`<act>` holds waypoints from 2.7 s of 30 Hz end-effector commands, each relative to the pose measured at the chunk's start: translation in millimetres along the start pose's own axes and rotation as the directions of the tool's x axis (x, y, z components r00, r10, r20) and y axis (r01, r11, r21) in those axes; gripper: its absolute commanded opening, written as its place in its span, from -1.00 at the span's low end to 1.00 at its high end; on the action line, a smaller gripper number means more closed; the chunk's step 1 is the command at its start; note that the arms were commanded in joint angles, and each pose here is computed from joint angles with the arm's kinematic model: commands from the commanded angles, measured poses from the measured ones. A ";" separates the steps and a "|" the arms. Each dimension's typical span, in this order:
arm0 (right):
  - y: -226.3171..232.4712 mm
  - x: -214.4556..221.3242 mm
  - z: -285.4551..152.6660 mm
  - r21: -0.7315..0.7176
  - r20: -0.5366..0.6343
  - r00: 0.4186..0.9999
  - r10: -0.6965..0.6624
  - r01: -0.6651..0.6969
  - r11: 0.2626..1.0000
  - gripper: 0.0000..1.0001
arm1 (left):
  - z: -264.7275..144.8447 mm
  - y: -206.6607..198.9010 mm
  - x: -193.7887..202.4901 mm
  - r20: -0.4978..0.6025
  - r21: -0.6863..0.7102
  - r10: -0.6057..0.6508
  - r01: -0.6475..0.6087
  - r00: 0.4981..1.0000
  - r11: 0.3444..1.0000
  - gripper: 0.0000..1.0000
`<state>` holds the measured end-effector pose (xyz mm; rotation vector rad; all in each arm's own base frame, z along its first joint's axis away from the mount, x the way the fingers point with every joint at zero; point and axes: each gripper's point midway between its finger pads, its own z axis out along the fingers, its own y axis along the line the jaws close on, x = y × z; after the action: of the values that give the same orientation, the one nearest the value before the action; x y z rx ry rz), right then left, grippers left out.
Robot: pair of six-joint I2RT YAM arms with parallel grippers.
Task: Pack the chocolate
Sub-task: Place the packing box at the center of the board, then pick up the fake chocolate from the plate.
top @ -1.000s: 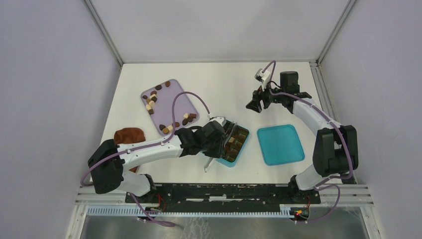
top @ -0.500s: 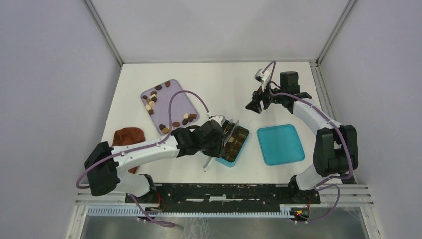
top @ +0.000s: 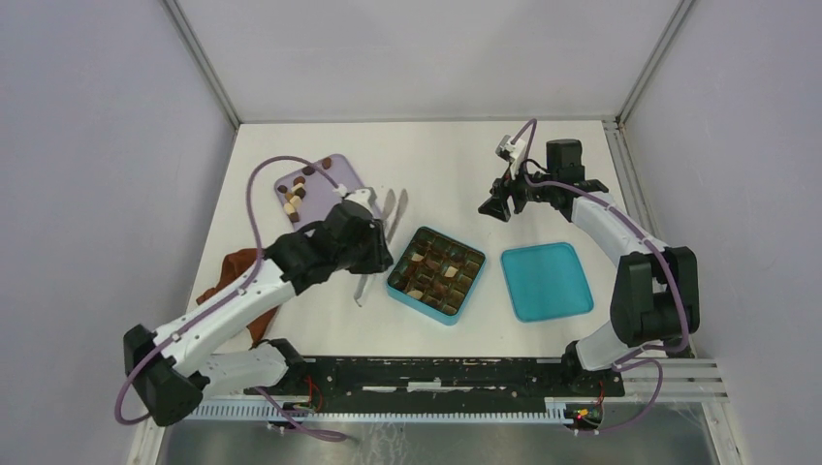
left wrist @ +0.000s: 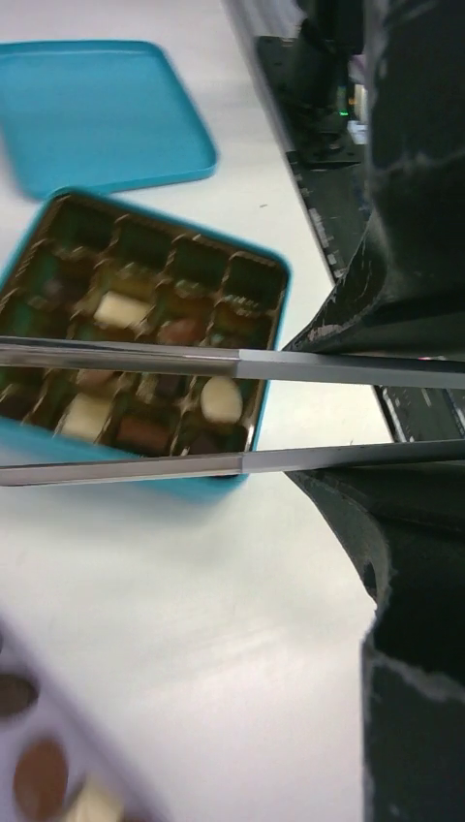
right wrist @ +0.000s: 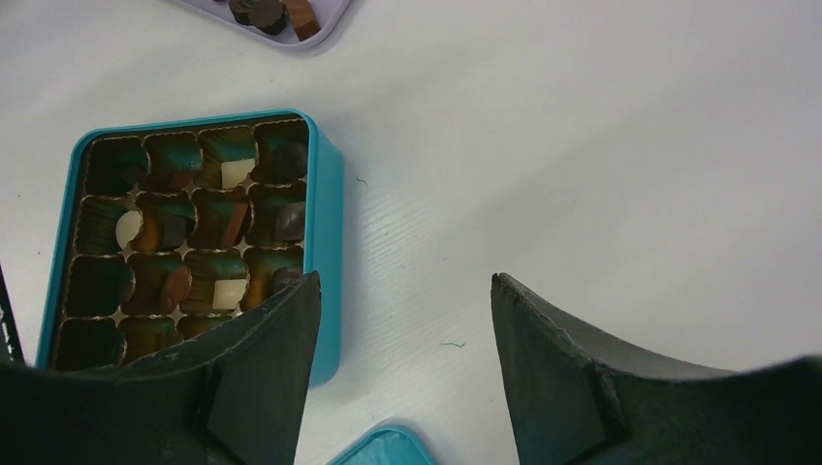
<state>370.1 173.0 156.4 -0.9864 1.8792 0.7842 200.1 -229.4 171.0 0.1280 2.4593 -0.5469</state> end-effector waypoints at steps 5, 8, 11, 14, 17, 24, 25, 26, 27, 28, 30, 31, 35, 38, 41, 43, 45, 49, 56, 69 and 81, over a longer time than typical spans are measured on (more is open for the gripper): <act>10.2 -19.3 -7.6 -0.028 0.058 0.996 -0.066 0.068 0.997 0.41 | -57.3 90.3 -52.6 0.117 -0.203 -0.064 0.087 0.991 0.975 -0.11; 10.9 -20.0 -7.7 -0.033 0.062 0.996 -0.065 0.067 0.997 0.41 | -60.1 109.7 -54.2 0.097 -0.266 -0.084 0.107 0.992 0.958 -0.12; 12.0 -21.2 -8.2 -0.035 0.065 0.996 -0.066 0.068 0.997 0.41 | -56.0 117.0 -51.9 0.067 -0.266 -0.107 0.121 0.992 0.956 -0.13; 12.3 -20.7 -8.1 -0.037 0.065 0.996 -0.065 0.068 0.997 0.41 | -49.6 114.6 -41.8 0.008 -0.241 -0.123 0.121 0.992 0.963 -0.13; 12.6 -20.3 -7.7 -0.039 0.065 0.996 -0.064 0.067 0.997 0.40 | -45.8 115.1 -28.3 -0.045 -0.237 -0.134 0.119 0.990 0.964 -0.14; 12.7 -18.6 -5.7 -0.046 0.063 0.996 -0.060 0.063 0.997 0.41 | -35.1 124.3 -0.7 -0.144 -0.265 -0.146 0.104 0.979 0.959 -0.14; 12.9 -18.7 -5.7 -0.046 0.063 0.996 -0.060 0.063 0.997 0.41 | -33.9 126.7 0.6 -0.150 -0.275 -0.149 0.103 0.977 0.956 -0.14; 13.2 -18.3 -5.6 -0.047 0.062 0.996 -0.059 0.062 0.997 0.40 | -32.7 127.7 2.1 -0.159 -0.280 -0.150 0.101 0.976 0.955 -0.14; 13.0 -18.5 -5.6 -0.046 0.062 0.996 -0.061 0.064 0.997 0.41 | -31.5 128.6 3.4 -0.166 -0.283 -0.148 0.097 0.975 0.954 -0.14; 13.2 -18.0 -5.5 -0.047 0.062 0.996 -0.061 0.064 0.997 0.41 | -30.1 129.6 3.4 -0.172 -0.286 -0.147 0.093 0.974 0.954 -0.14; 13.1 -18.0 -5.1 -0.048 0.062 0.996 -0.059 0.062 0.997 0.41 | -25.9 128.2 0.8 -0.175 -0.271 -0.134 0.083 0.975 0.959 -0.13; 12.8 -17.8 -5.1 -0.048 0.062 0.996 -0.058 0.061 0.997 0.41 | -22.6 125.4 -1.7 -0.177 -0.252 -0.129 0.082 0.976 0.964 -0.13; 13.0 -17.6 -5.4 -0.048 0.061 0.996 -0.059 0.062 0.997 0.40 | -9.5 119.8 -12.1 -0.173 -0.202 -0.111 0.075 0.979 0.977 -0.13; 13.5 -18.3 -5.5 -0.048 0.062 0.996 -0.061 0.064 0.997 0.41 | 1.6 122.4 -16.8 -0.190 -0.194 -0.107 0.070 0.976 0.978 -0.13; 13.6 -18.5 -5.5 -0.049 0.063 0.996 -0.061 0.065 0.997 0.41 | 12.0 123.3 -20.1 -0.206 -0.180 -0.103 0.066 0.973 0.981 -0.13; 13.0 -18.3 -5.7 -0.047 0.063 0.996 -0.062 0.065 0.997 0.41 | 16.7 126.5 -22.4 -0.210 -0.183 -0.104 0.066 0.972 0.981 -0.13; 13.5 -17.7 -5.3 -0.049 0.062 0.996 -0.060 0.064 0.997 0.41 | 20.4 128.5 -24.9 -0.216 -0.185 -0.105 0.065 0.971 0.981 -0.13; 13.1 -17.5 -5.2 -0.048 0.061 0.996 -0.061 0.064 0.997 0.41 | 25.0 130.6 -28.9 -0.223 -0.184 -0.103 0.062 0.969 0.981 -0.13; 12.8 -16.0 -4.3 -0.050 0.058 0.997 -0.058 0.061 0.997 0.41 | 31.7 128.6 -28.8 -0.243 -0.162 -0.104 0.065 0.964 0.985 -0.13; 12.6 -15.1 -4.0 -0.052 0.056 0.997 -0.056 0.059 0.997 0.40 | 33.6 139.0 -22.6 -0.270 -0.217 -0.113 0.054 0.956 0.975 -0.14; 13.2 -15.5 -4.1 -0.053 0.057 0.997 -0.057 0.060 0.997 0.41 | 36.2 148.1 -16.8 -0.300 -0.256 -0.116 0.037 0.947 0.966 -0.21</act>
<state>364.0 177.5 162.3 -1.0129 1.8399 0.8203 250.9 -115.0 92.9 -0.0413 2.8770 -0.3123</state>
